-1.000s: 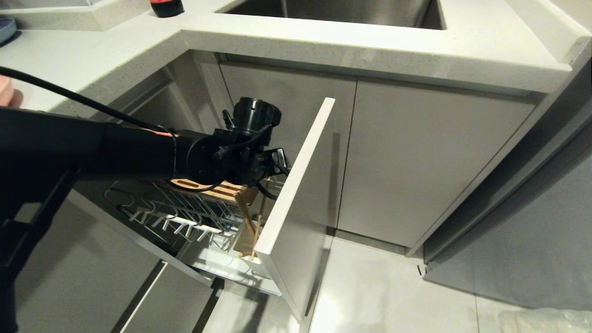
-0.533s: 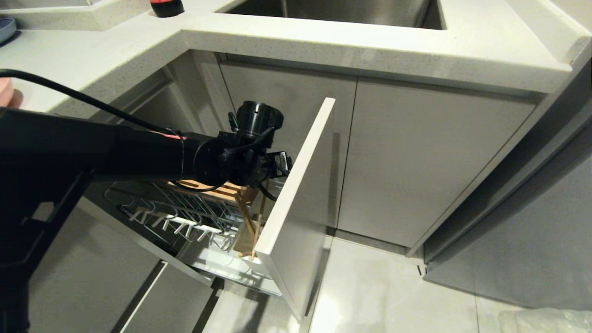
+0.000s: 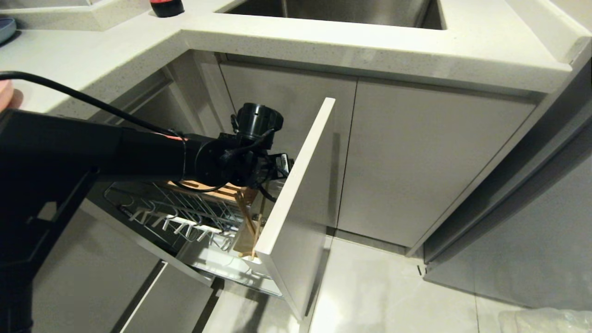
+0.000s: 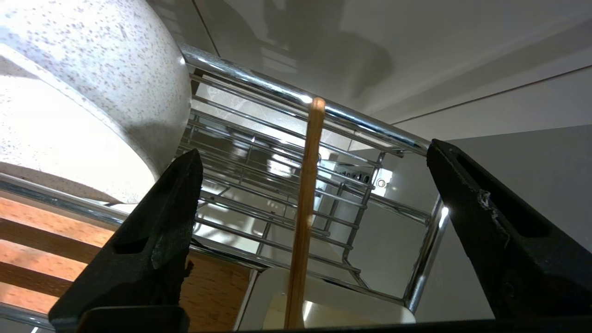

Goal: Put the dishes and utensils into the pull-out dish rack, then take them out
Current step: Pick up the spoon and place it in the cupboard

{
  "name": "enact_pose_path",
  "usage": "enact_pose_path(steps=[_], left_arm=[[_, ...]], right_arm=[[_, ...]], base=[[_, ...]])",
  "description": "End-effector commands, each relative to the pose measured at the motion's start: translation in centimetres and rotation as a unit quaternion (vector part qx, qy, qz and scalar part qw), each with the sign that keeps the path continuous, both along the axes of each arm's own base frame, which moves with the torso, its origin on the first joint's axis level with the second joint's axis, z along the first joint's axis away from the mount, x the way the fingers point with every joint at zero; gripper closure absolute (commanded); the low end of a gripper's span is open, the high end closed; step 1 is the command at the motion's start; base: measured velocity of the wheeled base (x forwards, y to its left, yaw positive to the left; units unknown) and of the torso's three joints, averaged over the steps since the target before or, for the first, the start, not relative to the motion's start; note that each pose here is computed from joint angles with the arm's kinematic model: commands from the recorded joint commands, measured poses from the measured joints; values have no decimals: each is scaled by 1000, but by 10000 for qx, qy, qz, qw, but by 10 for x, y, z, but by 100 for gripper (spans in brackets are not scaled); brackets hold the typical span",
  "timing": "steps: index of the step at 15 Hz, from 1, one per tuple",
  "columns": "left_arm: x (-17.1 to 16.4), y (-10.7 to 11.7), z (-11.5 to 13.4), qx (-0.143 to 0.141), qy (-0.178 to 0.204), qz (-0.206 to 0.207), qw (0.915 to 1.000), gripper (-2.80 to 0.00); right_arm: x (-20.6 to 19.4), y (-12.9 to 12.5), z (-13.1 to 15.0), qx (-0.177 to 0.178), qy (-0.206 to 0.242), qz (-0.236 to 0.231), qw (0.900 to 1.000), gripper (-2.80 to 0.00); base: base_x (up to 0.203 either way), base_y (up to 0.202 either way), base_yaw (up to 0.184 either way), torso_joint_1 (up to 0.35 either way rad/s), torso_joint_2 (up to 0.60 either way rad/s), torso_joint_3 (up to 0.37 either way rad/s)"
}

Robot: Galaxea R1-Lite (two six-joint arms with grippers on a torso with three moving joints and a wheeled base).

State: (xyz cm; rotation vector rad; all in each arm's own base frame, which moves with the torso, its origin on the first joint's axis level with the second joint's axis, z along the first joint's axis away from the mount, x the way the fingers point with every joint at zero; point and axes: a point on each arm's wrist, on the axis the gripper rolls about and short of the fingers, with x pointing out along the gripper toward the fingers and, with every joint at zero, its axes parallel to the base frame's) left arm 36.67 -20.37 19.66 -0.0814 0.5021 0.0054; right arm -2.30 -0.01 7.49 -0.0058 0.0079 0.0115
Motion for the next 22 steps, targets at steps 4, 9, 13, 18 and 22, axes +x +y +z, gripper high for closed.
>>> enact_pose_path(steps=[4, 9, 13, 18, 22], left_arm=[[3, 1, -3, 30, 19, 26, 10000, 0], [3, 1, -1, -10, -31, 32, 10000, 0], [2, 1, 1, -14, -32, 39, 10000, 0], [-5, 5, 14, -83, -151, 35, 9998, 0], [-11, 8, 25, -150, -262, 44, 9995, 0]], right_arm=[[0, 0, 0, -2, 3, 4, 10000, 0], [0, 0, 0, -2, -1, 4, 10000, 0], [0, 0, 0, -2, -1, 4, 10000, 0], [0, 0, 0, -2, -1, 4, 10000, 0], [0, 0, 0, -2, -1, 4, 10000, 0]], base=[[0, 0, 0, 0, 0, 0], [0, 0, 0, 0, 0, 0], [0, 0, 0, 0, 0, 0], [0, 0, 0, 0, 0, 0], [0, 0, 0, 0, 0, 0]])
